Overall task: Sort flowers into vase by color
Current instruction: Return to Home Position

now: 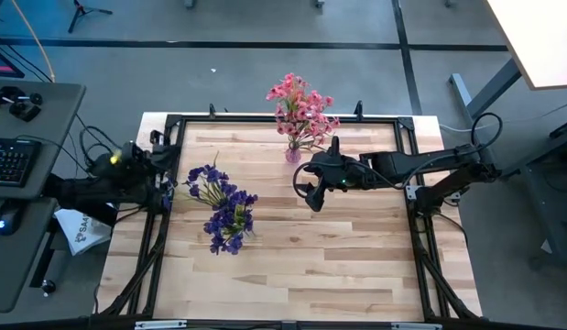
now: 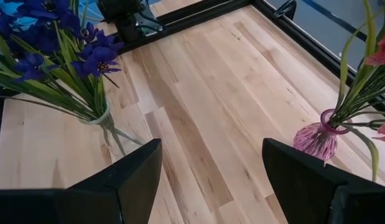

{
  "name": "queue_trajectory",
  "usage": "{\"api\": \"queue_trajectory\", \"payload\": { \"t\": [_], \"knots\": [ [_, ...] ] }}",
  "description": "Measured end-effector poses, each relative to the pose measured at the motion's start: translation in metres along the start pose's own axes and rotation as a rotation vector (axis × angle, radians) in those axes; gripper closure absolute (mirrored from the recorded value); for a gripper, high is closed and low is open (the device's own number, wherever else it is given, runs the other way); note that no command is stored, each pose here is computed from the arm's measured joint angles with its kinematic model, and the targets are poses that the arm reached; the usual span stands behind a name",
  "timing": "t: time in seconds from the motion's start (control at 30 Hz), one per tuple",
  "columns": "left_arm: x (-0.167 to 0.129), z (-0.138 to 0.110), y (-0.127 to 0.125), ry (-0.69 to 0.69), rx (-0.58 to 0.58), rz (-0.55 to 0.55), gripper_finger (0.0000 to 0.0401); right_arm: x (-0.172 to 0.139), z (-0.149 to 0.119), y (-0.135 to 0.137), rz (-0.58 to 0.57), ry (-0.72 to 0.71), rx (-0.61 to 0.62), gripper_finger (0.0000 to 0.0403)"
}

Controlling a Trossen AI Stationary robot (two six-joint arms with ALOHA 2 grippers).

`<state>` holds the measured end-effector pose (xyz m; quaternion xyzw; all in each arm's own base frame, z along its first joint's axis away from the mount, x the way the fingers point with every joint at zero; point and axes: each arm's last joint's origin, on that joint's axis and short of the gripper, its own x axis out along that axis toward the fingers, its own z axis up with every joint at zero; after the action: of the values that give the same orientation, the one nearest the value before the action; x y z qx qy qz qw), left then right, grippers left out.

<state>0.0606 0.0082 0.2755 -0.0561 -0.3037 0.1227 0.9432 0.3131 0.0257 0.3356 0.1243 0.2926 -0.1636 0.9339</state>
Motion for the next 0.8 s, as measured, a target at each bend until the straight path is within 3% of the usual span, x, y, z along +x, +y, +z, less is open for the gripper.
{"api": "queue_trajectory", "payload": {
  "t": [0.37,0.53,0.8],
  "knots": [
    [-0.007,-0.030,0.000,0.319,-0.055,-0.060,0.0401,0.000,-0.001,0.000,-0.002,0.008,0.003,0.0130],
    [-0.013,-0.045,0.001,0.498,-0.133,-0.073,0.0401,0.000,-0.001,0.000,-0.003,0.009,0.003,0.0130],
    [-0.022,-0.084,0.001,0.421,-0.269,-0.116,0.0401,0.001,0.000,-0.002,-0.008,0.009,0.019,0.0130]
  ]
}}
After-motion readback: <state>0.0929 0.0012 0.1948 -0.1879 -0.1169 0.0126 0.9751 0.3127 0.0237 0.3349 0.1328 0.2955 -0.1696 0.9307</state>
